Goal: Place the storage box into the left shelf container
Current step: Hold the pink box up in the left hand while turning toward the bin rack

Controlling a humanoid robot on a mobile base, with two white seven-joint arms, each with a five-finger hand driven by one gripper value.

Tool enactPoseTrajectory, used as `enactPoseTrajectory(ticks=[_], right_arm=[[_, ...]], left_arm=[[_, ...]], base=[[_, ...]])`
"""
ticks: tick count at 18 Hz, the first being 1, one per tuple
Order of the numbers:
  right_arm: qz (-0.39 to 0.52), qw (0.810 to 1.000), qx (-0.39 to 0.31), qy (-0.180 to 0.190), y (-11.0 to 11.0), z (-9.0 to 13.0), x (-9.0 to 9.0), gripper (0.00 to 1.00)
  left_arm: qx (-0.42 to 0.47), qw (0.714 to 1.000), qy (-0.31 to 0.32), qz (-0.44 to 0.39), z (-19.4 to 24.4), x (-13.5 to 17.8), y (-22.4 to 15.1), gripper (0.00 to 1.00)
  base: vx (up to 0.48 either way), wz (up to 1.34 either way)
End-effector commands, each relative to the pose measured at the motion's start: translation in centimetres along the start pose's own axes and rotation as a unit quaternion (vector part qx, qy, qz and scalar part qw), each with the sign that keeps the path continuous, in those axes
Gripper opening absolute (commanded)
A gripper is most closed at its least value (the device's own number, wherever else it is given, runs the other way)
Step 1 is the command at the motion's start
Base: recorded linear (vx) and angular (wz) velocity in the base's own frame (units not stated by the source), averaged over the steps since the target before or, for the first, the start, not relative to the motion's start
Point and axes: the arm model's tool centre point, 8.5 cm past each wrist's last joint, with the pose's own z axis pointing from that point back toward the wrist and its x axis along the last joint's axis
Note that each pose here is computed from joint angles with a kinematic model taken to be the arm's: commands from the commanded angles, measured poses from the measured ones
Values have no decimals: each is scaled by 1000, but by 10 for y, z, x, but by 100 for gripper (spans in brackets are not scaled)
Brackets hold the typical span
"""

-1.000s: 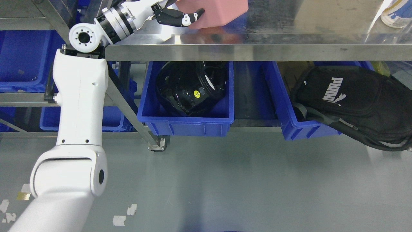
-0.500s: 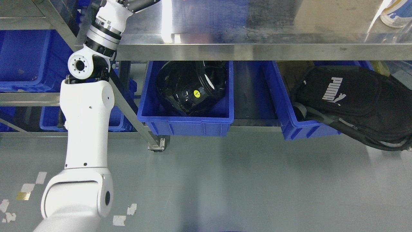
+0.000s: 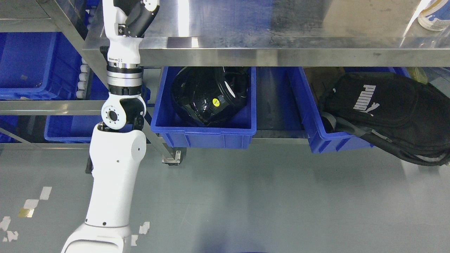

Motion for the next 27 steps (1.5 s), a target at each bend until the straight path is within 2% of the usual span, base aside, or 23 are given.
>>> enactPoseTrajectory(ticks=[1,7,10,14,21,27], right_arm=[[-10,1000,-9,-8,-11,-1,9,100],[-10,1000,-9,-7,-11,-1,8,100],[-10,1000,-9,-7,-11,-1,8,100],[-10,1000,-9,-7,-11,-1,8,100],[-10,1000,-9,-8,-11,-1,9,100],[-10,1000,-9,-8,-11,-1,9,100]], left_arm=[[-27,998,-34,52,46,39,-49,2],[19,996,38,80,118,19,-46,2],[33,988,74,132,151,9,-59,2],[53,984,97,138,198,9,-66,2],[72,984,98,130,221,10,-62,2],[86,985,98,117,229,12,-52,3]], base=[[0,0],[-24,420],[-89,1065],[-33,1513],[50,1288],[191,792]])
